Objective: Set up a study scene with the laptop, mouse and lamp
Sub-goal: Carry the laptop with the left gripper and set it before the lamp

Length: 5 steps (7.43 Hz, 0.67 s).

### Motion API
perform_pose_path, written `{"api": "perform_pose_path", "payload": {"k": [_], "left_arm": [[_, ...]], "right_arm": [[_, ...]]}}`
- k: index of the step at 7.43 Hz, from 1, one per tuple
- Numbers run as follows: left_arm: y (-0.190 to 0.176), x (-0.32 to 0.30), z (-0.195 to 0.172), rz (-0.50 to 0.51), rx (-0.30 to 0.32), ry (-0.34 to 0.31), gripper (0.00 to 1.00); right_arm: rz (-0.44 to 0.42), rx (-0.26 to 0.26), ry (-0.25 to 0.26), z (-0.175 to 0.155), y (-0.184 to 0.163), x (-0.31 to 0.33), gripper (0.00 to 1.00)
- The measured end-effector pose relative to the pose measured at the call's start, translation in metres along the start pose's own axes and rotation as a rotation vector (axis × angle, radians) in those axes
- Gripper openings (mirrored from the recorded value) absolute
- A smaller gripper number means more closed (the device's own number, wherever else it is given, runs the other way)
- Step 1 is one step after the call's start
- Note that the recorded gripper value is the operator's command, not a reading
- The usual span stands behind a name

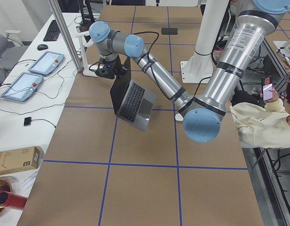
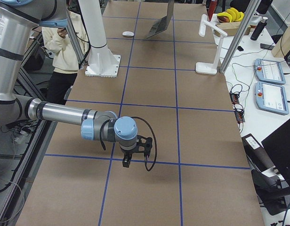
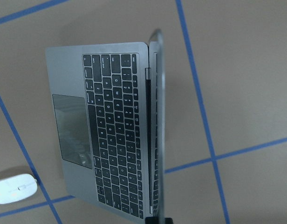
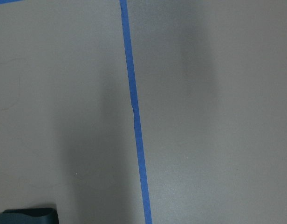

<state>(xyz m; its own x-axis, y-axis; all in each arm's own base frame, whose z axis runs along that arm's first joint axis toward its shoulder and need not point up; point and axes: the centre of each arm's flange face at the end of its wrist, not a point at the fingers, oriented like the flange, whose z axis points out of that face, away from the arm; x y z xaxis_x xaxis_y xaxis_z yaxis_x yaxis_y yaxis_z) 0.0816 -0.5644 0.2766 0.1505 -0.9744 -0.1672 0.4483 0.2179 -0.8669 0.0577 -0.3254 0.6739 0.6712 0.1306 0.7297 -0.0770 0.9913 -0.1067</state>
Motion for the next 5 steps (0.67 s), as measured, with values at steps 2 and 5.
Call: {"api": "perform_pose_path", "payload": {"k": [2,5], "left_arm": [[0.054,0.028,0.032,-0.050,-0.033,0.006,0.00],[0.103,0.091,0.074,-0.117,-0.080,0.043,0.00]], "right_arm": [[0.008,-0.011,-0.003,0.003,0.006,0.002,1.00],[0.014,-0.018,-0.009,0.005,0.011,0.004,1.00]]}}
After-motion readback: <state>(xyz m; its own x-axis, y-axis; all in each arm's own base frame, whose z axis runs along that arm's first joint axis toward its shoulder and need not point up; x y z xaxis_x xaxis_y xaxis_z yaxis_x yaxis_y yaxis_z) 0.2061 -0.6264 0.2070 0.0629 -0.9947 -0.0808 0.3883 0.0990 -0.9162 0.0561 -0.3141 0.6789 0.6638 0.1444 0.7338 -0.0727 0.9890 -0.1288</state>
